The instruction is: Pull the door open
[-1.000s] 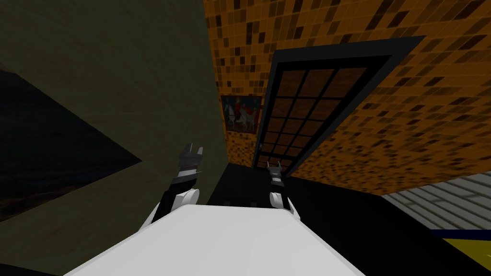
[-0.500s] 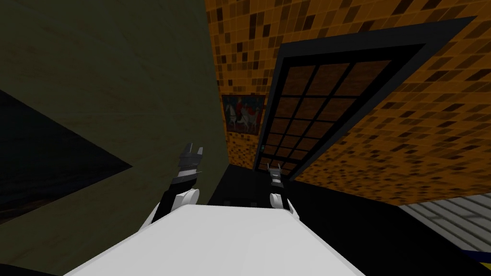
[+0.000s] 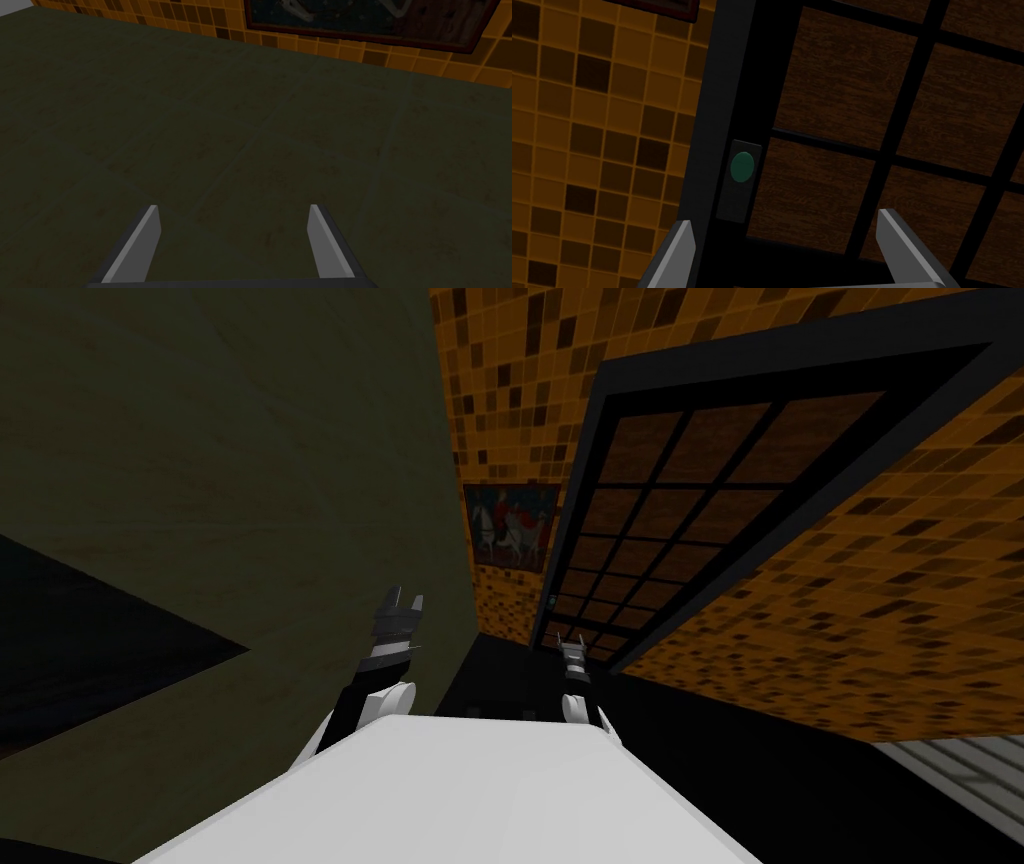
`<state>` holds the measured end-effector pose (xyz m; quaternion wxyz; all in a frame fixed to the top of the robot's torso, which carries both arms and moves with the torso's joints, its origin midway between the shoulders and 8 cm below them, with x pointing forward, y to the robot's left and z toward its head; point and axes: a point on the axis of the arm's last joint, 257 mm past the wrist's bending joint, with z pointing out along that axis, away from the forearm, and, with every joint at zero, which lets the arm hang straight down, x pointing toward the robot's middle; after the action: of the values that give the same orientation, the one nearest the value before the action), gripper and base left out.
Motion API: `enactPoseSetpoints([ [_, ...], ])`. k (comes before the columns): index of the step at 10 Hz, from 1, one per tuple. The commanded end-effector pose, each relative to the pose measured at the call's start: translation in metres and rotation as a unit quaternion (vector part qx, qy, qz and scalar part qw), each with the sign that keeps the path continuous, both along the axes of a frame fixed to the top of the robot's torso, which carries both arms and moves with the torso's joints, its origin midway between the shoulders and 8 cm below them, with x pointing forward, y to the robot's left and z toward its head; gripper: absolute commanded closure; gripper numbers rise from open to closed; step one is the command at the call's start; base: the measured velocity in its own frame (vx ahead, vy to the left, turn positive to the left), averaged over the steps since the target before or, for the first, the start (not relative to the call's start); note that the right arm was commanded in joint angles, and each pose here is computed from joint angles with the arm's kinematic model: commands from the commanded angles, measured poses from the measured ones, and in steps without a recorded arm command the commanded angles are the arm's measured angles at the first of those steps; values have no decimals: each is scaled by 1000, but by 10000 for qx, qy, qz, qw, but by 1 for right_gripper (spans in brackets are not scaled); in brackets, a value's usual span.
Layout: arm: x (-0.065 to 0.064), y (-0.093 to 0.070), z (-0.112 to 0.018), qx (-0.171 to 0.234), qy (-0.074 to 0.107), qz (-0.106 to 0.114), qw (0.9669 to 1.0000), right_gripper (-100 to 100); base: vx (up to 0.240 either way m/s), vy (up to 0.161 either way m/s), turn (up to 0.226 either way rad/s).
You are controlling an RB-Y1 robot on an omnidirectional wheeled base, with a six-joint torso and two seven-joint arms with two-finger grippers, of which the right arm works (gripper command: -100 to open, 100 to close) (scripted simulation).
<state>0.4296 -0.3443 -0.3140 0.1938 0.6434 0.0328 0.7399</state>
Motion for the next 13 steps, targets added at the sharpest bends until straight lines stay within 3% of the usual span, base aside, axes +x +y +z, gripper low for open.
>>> enactPoseSetpoints([
  [1, -1, -5, -8, 183, 42, -10, 9998, -100, 95, -11, 45],
  [8, -7, -18, -43, 843, 234, -87, 9961, -100, 102, -7, 42],
  [13, -14, -30, -69, 1335, 362, -189, 9902, -100, 123, -15, 45],
])
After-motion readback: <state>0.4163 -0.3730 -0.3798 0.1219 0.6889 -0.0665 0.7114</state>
